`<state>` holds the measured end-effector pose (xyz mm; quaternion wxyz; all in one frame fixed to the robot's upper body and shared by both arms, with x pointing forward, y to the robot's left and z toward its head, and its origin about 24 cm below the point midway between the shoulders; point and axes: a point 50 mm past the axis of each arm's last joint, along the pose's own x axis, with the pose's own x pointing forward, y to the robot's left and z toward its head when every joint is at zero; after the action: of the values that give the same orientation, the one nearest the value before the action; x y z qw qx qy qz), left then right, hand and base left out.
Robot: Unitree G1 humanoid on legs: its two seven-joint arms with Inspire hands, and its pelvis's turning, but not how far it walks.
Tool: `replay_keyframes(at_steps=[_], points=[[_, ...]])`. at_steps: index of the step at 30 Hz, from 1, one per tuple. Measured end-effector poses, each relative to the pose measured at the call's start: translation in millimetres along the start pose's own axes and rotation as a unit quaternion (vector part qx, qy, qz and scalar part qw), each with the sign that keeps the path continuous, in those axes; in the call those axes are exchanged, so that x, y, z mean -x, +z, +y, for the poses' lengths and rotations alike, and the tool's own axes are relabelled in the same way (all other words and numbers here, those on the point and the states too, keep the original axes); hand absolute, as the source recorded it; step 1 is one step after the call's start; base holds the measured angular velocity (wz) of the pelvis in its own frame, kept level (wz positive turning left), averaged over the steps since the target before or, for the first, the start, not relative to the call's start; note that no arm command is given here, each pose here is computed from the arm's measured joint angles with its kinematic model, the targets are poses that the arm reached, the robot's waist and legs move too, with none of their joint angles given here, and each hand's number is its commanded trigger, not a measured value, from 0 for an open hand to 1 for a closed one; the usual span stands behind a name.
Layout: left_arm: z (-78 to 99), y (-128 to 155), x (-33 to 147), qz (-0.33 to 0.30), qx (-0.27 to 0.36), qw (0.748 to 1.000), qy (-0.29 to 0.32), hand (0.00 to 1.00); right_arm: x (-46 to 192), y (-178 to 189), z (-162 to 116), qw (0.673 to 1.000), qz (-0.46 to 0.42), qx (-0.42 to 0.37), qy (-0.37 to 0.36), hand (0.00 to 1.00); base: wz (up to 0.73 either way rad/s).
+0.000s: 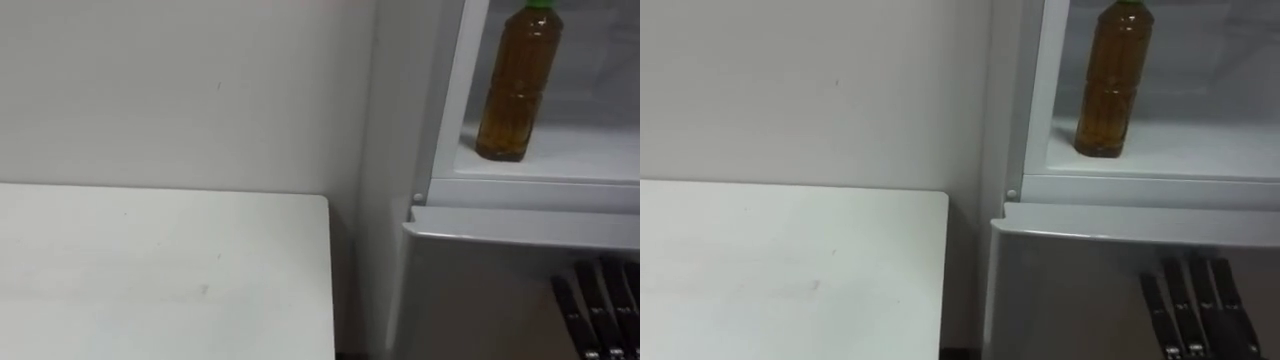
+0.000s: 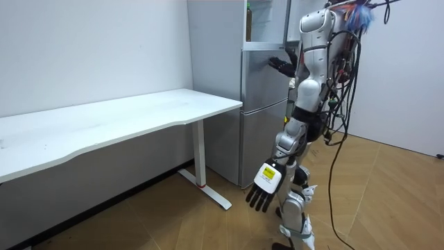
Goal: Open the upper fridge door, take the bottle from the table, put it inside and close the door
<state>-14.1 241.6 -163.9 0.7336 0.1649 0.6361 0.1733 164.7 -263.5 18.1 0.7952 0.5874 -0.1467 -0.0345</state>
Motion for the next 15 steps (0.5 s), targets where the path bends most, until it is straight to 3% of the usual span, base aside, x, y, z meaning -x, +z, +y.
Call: replay_keyframes(at_steps=[8, 15], points=[[2.6, 6, -1.5, 0.002, 0.038, 0.999, 0.014, 0.0, 35, 20, -64, 0.971, -0.072, 0.002, -0.227, 0.0, -0.02], [4.6, 17, -2.4, -0.022, 0.044, 0.999, 0.017, 0.0, 53, 23, -86, 0.932, -0.09, 0.0, -0.35, 0.0, 0.0]])
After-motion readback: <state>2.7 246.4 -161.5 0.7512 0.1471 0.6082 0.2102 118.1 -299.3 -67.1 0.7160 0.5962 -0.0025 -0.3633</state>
